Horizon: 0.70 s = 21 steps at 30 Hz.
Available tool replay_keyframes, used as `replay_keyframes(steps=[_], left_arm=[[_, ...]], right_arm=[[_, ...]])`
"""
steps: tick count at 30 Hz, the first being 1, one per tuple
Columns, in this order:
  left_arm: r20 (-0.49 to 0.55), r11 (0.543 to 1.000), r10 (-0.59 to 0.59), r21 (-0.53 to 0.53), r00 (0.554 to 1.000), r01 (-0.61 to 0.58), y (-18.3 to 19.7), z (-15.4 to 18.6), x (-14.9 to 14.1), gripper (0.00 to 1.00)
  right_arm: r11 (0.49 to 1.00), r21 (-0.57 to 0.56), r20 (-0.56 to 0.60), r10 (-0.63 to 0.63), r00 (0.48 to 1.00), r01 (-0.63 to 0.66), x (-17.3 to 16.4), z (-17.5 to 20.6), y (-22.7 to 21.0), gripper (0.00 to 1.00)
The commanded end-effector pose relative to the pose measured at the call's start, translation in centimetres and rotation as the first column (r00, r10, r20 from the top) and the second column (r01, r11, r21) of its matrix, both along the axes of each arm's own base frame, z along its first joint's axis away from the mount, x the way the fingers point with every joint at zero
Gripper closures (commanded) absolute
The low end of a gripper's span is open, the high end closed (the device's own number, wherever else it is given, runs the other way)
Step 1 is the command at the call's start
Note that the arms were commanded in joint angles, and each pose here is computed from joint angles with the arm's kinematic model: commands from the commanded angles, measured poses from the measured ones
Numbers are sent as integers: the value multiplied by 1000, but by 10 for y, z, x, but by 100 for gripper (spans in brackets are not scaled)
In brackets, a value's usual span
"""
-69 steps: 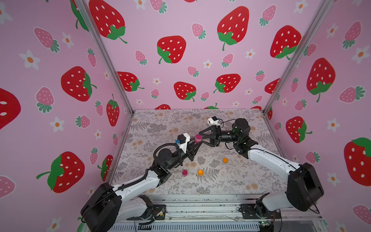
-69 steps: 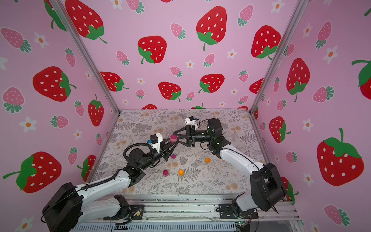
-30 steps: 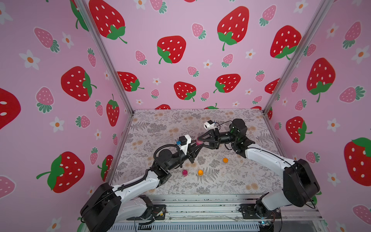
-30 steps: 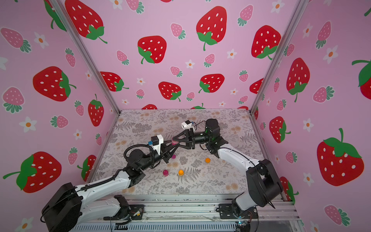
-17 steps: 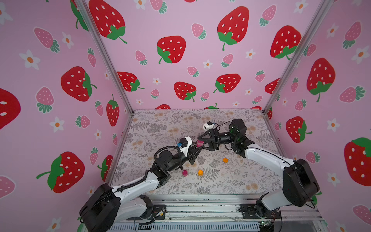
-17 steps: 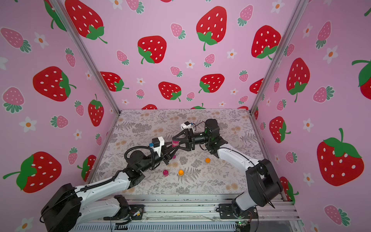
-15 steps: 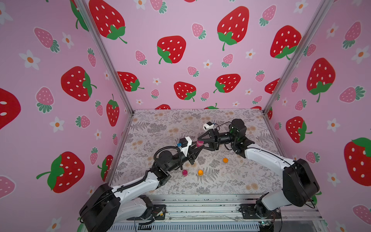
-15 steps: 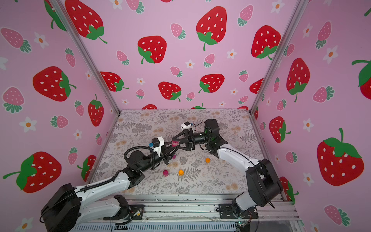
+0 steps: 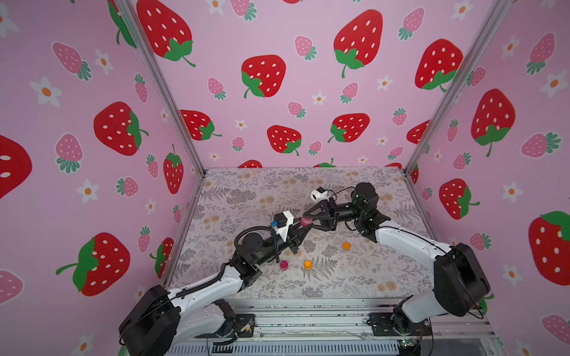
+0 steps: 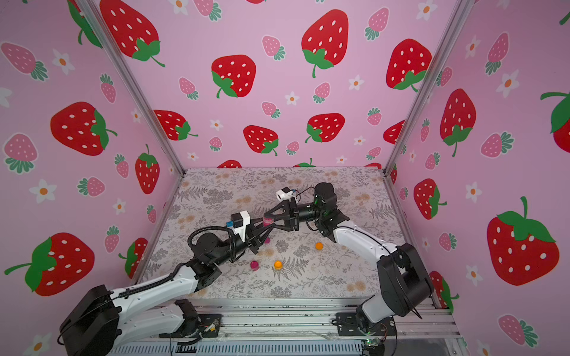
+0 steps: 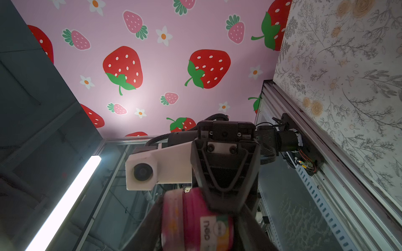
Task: Close the paint jar lid
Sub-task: Screw the lid onto the paint jar.
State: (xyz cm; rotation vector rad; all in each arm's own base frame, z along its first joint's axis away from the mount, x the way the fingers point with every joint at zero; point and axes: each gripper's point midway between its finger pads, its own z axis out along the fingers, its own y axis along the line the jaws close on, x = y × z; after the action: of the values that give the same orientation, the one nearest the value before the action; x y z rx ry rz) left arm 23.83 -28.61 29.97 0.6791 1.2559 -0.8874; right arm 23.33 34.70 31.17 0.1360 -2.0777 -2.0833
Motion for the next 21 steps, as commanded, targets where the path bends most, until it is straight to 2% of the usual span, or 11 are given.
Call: replay_keyframes(steps=[1,3,5,8,12,15,19,21], left_arm=[[50,992,-118,46,992,116,-16,-4,-25,75],[49,992,-121,48,991,119,-16,-4,-26,75],[47,992,-120,49,992,118,-16,-5,-26,76],[42,992,-114,50,993,112,-16,-6,-24,76],[27,993,-105,51,994,103,-15,-8,-21,76],[14,993,-107,51,994,106,-15,-7,-18,76],[-1,993,-113,32,994,113,-12,-3,-12,76],[-7,993,-115,23,993,115,-10,-2,-8,76]], right_arm=[[999,-8,-44,-52,998,52,11,-1,11,74],[999,-14,-55,-49,997,48,10,-3,11,78],[999,-19,-61,-44,997,43,10,-5,11,77],[998,-36,-35,-48,998,47,10,-6,8,50],[989,-112,100,-84,991,95,15,-7,-15,35],[979,-142,193,-119,974,148,23,-4,-37,30],[959,-180,280,-161,946,216,32,-6,-66,28],[935,-244,360,-159,919,257,36,-12,-82,27]])
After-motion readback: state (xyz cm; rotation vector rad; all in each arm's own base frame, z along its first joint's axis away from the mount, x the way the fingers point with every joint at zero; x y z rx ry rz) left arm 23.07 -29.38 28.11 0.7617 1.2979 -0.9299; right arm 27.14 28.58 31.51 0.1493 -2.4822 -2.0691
